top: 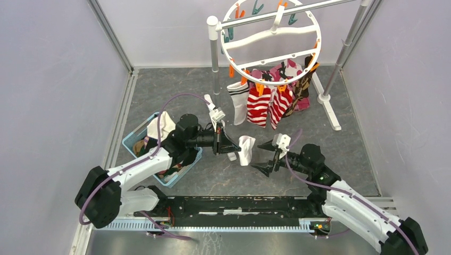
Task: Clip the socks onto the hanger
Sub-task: Pick up the sock from the bin.
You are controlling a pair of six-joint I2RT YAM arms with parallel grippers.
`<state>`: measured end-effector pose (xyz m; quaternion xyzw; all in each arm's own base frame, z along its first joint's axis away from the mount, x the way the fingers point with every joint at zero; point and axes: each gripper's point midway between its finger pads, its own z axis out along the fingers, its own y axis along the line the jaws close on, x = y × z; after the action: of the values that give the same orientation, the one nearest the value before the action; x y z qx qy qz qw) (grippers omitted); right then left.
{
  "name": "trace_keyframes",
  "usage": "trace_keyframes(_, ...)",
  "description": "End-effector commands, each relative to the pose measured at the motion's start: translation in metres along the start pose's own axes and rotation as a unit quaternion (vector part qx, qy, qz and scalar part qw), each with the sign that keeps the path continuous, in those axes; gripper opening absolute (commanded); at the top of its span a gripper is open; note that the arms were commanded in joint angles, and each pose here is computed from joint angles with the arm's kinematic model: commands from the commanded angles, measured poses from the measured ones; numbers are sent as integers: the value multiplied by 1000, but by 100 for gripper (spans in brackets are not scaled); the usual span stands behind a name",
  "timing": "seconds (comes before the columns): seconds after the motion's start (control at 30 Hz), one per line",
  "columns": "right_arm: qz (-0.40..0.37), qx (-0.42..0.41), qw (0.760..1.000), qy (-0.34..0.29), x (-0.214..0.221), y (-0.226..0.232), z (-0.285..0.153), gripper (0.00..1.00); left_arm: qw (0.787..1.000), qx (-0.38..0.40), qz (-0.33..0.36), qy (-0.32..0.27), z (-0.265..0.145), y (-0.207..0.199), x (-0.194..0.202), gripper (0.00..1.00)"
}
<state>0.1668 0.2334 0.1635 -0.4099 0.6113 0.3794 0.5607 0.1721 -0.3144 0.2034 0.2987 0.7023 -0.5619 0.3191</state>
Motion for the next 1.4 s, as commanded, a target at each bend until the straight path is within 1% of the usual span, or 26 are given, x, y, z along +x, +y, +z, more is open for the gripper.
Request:
trace_keyframes(0.0,-38,2,999,-21,-27,1,12,83,998,60,-2,-22,3,-24,-18,2)
trace_keyframes(0.17,-31,-6,999,-19,-24,11,23,82,997,66,-19,-25,4,-24,-14,2)
trace_keyframes(0.33,-27,12,999,-32,-33,11,30,80,997,60,-33,-23,5,-19,-8,2)
trace_keyframes(0.4,-29,16,999,-35,-36,11,33,77,997,57,-36,-24,6,-17,-7,2)
trace_keyframes(0.43,-16,15,999,-39,-39,12,34,75,997,56,-38,-24,6,-16,-7,2)
trace_keyframes(0.53,-8,10,999,-39,-41,16,39,68,998,50,-42,-24,7,-13,-6,2)
trace_keyframes(0.6,-2,8,999,-39,-41,18,42,61,998,47,-43,-25,8,-11,-6,2)
trace_keyframes(0.67,7,11,999,-37,-39,18,44,49,998,44,-45,-28,8,-10,-6,2)
trace_keyframes(0.77,20,29,999,-38,-38,13,43,29,998,40,-47,-30,9,-8,-6,3)
trace_keyframes(0.8,23,40,998,-41,-38,10,41,20,998,37,-48,-30,9,-7,-6,5)
trace_keyframes(0.87,28,66,996,-48,-40,3,35,2,998,29,-47,-36,8,-5,-7,12)
trace_keyframes(0.9,30,77,995,-49,-40,-1,32,0,998,20,-45,-44,7,-2,-9,17)
trace_keyframes(1.0,36,109,991,-64,-45,-9,22,0,997,7,-26,-68,1,-2,-15,33)
trace_keyframes(1.07,45,123,988,-79,-48,-12,15,0,995,-2,-11,-95,-6,-3,-22,49)
trace_keyframes(1.13,53,135,984,-101,-53,-14,8,0,991,-14,-6,-130,-15,-4,-27,70)
trace_keyframes(1.2,59,146,979,-132,-63,-16,-1,0,985,-25,-14,-167,-23,-2,-29,87)
trace_keyframes(1.23,61,150,976,-144,-67,-17,-4,0,982,-28,-23,-185,-27,-1,-29,92)
trace_keyframes(1.27,61,154,974,-156,-70,-17,-8,0,979,-24,-30,-202,-31,-3,-30,96)
trace_keyframes(1.37,69,162,967,-186,-81,-19,-16,0,967,-3,-73,-246,-38,-8,-34,98)
